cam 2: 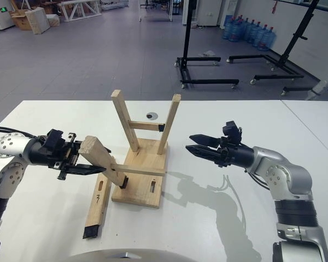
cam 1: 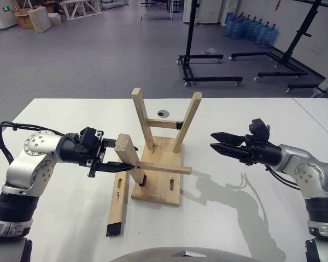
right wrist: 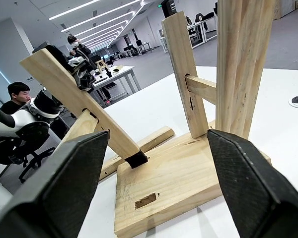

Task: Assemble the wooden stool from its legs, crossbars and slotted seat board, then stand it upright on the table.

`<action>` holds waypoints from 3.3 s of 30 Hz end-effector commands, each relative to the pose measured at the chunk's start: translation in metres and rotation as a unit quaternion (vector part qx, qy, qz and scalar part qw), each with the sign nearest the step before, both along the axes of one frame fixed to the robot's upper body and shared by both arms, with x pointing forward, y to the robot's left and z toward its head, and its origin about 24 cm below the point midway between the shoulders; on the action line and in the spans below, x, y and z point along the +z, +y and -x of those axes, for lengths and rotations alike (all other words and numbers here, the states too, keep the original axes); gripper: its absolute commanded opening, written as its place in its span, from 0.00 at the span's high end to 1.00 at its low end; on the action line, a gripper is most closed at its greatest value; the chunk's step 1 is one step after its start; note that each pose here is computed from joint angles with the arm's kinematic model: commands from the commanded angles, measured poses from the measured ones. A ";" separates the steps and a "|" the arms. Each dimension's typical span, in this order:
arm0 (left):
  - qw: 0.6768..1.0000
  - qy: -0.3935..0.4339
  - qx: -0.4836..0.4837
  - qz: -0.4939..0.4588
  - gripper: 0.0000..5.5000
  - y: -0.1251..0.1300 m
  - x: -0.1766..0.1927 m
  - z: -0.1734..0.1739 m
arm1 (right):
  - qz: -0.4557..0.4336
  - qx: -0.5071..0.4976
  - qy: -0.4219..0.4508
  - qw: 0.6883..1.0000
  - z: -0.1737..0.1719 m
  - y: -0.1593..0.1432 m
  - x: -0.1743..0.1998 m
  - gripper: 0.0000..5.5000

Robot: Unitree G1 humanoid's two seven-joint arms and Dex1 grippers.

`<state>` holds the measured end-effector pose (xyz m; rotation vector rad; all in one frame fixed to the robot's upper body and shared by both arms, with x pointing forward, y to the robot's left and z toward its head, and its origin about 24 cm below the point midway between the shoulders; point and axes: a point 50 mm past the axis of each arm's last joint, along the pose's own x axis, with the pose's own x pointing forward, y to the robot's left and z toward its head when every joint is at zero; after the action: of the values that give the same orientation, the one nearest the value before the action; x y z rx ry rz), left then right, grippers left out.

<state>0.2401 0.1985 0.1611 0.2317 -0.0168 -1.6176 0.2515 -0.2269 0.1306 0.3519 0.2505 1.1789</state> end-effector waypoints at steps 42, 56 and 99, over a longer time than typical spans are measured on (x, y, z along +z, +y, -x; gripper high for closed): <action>0.999 -0.024 0.033 0.000 0.63 0.000 0.006 -0.045 | 0.016 -0.006 -0.003 1.000 -0.002 0.005 -0.011 0.34; 0.999 -0.022 -0.012 -0.035 0.63 -0.011 0.001 -0.033 | 0.019 -0.002 0.000 1.000 -0.002 0.005 -0.013 0.34; 0.978 0.076 0.006 -0.196 0.56 -0.008 -0.079 0.008 | 0.025 -0.013 -0.015 0.999 -0.007 0.006 -0.012 0.34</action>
<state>0.2475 0.1793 0.1348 0.3713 0.0192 -1.6105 0.2548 -0.2190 0.1134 0.3241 0.2654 1.1650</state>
